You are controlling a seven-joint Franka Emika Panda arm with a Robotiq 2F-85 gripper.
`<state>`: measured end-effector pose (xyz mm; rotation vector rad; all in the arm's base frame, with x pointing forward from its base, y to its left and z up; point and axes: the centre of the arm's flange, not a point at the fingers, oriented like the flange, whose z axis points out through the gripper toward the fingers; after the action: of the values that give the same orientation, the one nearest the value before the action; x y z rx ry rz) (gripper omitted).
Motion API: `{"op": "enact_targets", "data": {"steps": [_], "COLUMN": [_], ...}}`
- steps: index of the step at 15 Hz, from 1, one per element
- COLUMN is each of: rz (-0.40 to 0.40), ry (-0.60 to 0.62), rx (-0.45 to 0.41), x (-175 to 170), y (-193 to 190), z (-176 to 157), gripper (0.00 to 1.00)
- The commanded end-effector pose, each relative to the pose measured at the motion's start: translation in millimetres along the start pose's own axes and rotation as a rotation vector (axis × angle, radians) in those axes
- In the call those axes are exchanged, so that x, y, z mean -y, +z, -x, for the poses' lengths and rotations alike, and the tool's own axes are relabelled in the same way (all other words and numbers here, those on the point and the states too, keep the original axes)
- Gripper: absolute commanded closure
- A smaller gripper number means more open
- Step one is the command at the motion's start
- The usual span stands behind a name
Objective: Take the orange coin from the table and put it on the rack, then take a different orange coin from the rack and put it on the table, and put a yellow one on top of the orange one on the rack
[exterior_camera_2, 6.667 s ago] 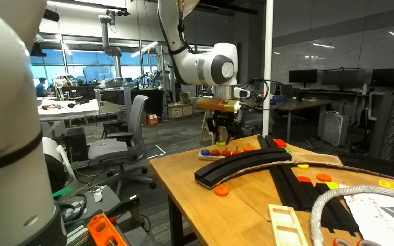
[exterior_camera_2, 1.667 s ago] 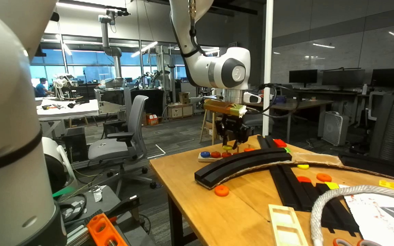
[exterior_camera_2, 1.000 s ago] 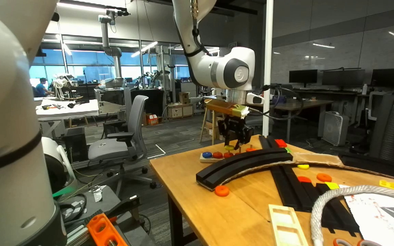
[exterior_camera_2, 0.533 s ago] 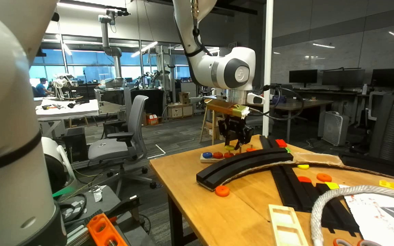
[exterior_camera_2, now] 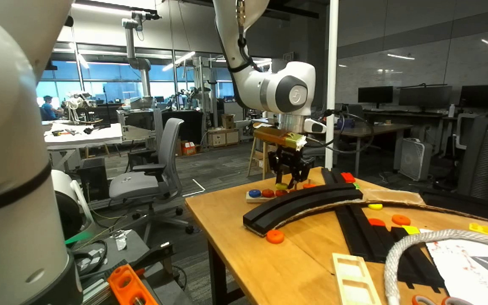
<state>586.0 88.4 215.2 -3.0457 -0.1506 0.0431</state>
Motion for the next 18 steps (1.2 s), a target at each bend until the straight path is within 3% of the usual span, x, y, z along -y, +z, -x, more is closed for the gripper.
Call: {"op": "enact_targets", "data": {"steps": [1,3,4,6,9,14,18], "rz": [-0.03,-0.029,-0.025,-0.013,-0.001,0.053,0.105], "ry": [0.002,0.01,0.02,0.041,0.08,0.195,0.295], "rx": [0.01,0.012,0.016,0.023,0.028,0.024,-0.015], "x": [2.0,2.7,2.4,1.8,-1.4,3.1,14.8], "y": [5.2,6.1,6.0,8.0,4.9,-19.6,-60.5], "z": [4.3,4.3,3.8,5.8,9.5,19.6,36.9], "gripper": [0.78,0.78,0.31,0.23,0.01,0.0,0.0]}}
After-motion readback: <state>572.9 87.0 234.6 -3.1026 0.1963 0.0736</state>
